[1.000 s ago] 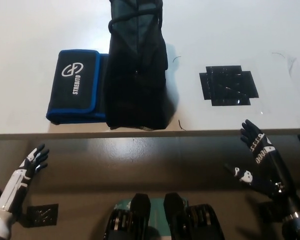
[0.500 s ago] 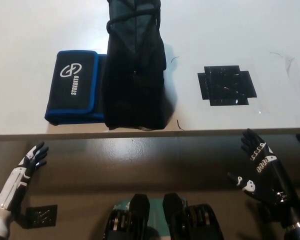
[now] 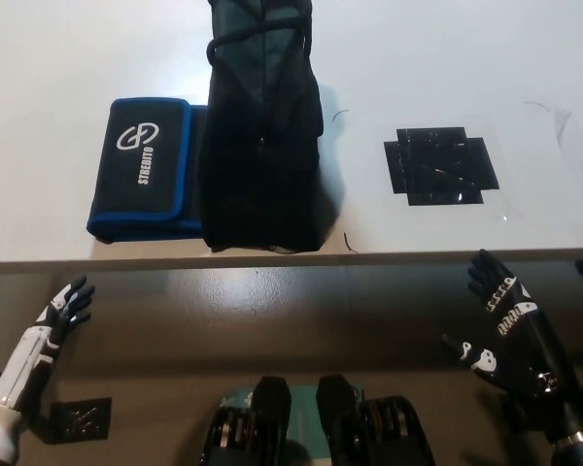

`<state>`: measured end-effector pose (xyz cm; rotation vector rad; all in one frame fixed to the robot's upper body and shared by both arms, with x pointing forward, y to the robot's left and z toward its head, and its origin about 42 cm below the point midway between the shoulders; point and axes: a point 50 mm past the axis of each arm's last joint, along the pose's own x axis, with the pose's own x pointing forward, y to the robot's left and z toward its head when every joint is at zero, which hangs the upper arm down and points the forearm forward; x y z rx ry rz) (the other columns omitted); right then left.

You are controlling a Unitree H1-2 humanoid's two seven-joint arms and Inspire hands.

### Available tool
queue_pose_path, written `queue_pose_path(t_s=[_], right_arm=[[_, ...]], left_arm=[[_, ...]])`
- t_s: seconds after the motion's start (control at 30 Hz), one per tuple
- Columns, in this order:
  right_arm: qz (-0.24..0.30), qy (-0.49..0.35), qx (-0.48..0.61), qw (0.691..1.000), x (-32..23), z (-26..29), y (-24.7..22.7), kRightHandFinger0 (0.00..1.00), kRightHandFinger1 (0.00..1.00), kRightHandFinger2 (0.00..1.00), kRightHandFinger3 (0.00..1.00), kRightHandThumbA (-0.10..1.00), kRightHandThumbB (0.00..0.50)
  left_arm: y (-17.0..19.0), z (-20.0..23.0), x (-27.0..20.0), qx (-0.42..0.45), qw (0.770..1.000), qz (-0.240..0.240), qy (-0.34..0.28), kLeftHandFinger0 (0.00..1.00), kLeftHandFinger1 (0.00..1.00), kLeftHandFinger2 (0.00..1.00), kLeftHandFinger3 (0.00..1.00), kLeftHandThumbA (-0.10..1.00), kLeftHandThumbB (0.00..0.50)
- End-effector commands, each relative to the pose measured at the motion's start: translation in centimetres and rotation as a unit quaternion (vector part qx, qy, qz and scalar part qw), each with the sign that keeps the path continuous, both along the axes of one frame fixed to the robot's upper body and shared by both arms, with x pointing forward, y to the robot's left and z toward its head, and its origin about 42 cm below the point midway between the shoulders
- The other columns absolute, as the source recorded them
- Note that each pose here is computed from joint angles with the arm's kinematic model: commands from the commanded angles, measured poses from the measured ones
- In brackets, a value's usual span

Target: Use both hands to pick up the lunch bag on the right hand side and smoothly move it near the note book on the left hand side

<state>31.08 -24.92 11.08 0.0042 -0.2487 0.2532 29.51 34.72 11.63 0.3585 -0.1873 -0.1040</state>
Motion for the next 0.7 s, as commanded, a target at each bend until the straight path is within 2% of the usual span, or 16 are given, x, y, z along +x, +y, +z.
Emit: queue_pose_path(t_s=[0.0,0.13,0.2,0.33,0.47,0.5,0.67], right_arm=[[0.014,-0.035,0.002,0.999,0.2,1.3,0.3,1.0,1.0,1.0,1.0,1.0,0.26],[0.016,-0.035,-0.002,0.999,0.2,1.3,0.2,1.0,1.0,1.0,1.0,1.0,0.262],[0.017,-0.031,-0.004,0.999,0.1,1.2,0.1,1.0,1.0,1.0,1.0,1.0,0.264],[0.018,-0.021,-0.004,1.0,-0.7,0.8,-0.2,1.0,1.0,1.0,1.0,1.0,0.246],[0.019,-0.019,-0.006,1.0,-0.5,0.8,-0.1,1.0,1.0,1.0,1.0,1.0,0.27],[0.019,-0.02,-0.01,1.0,-0.3,0.9,-0.1,1.0,1.0,1.0,1.0,1.0,0.273],[0.017,-0.02,-0.009,1.0,-0.1,0.9,-0.1,1.0,1.0,1.0,1.0,1.0,0.276]], left_arm=[[0.3,1.0,0.0,0.011,1.0,-0.009,-0.027,0.99,1.0,1.0,1.0,1.0,0.151],[0.2,0.9,0.0,0.014,1.0,-0.008,-0.023,0.99,1.0,1.0,1.0,1.0,0.156],[0.0,0.7,-0.2,0.016,1.0,-0.01,-0.024,0.97,1.0,0.98,1.0,1.0,0.143],[-0.4,-0.1,-1.1,0.008,1.0,-0.006,-0.009,0.93,0.97,0.96,1.0,1.0,0.174],[-0.3,-0.2,-1.0,0.011,1.0,-0.004,-0.01,0.91,0.94,0.94,1.0,1.0,0.178],[-0.3,-0.2,-0.9,0.012,1.0,-0.005,-0.013,0.9,0.93,0.93,1.0,0.99,0.168],[-0.4,-0.1,-0.7,0.014,1.0,-0.006,-0.013,0.88,0.91,0.91,1.0,0.99,0.181]])
